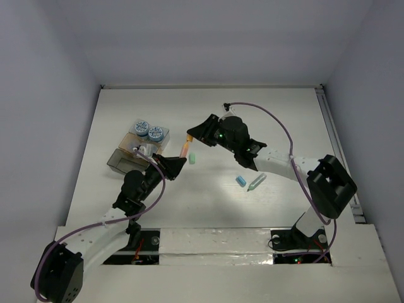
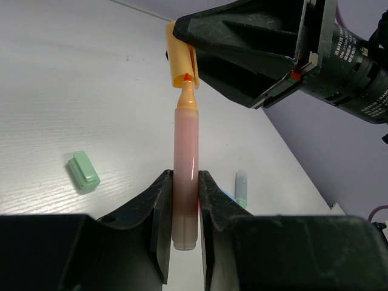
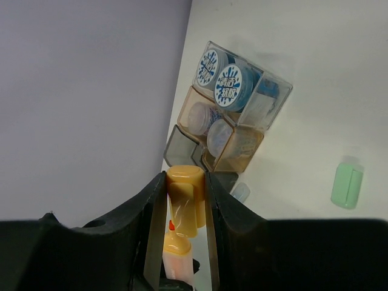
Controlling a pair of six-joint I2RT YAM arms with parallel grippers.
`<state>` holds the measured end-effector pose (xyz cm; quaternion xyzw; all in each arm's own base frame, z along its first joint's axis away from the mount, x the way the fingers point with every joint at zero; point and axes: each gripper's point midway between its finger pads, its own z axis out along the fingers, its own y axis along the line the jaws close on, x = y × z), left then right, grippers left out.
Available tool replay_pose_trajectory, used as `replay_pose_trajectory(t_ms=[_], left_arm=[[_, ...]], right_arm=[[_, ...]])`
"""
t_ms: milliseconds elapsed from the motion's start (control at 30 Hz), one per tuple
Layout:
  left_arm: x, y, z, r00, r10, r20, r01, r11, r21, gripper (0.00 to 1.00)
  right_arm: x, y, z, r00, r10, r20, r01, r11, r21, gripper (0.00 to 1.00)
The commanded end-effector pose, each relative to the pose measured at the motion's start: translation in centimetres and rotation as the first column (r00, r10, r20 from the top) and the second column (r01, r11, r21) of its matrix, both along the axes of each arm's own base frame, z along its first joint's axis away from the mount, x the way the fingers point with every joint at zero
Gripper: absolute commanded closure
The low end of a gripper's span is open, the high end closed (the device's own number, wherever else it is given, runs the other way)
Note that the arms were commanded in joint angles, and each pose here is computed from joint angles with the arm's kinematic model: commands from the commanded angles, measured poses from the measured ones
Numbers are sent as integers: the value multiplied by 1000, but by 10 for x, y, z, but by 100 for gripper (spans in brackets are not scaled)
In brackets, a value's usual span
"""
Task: Sort the stationery into containers
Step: Close the pen cap on the pen.
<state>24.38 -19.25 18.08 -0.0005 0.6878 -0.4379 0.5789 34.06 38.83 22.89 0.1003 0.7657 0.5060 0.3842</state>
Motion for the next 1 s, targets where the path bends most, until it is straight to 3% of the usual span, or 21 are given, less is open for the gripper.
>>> replay_pose_trajectory(t_ms=[0,567,967], left_arm=[[4,-3,37,995,2,102,2,999,-38,100],[3,-7,35,996,-13,94,16,999,-37,100],[14,7,50,987,115,114,-108,992,-68,100]], right_arm=[[-4,12,33,998,22,64,-26,998,60,87],[-6,12,45,993,5,116,-11,998,54,86],[-27,29,29,997,39,74,-40,999,10,87]])
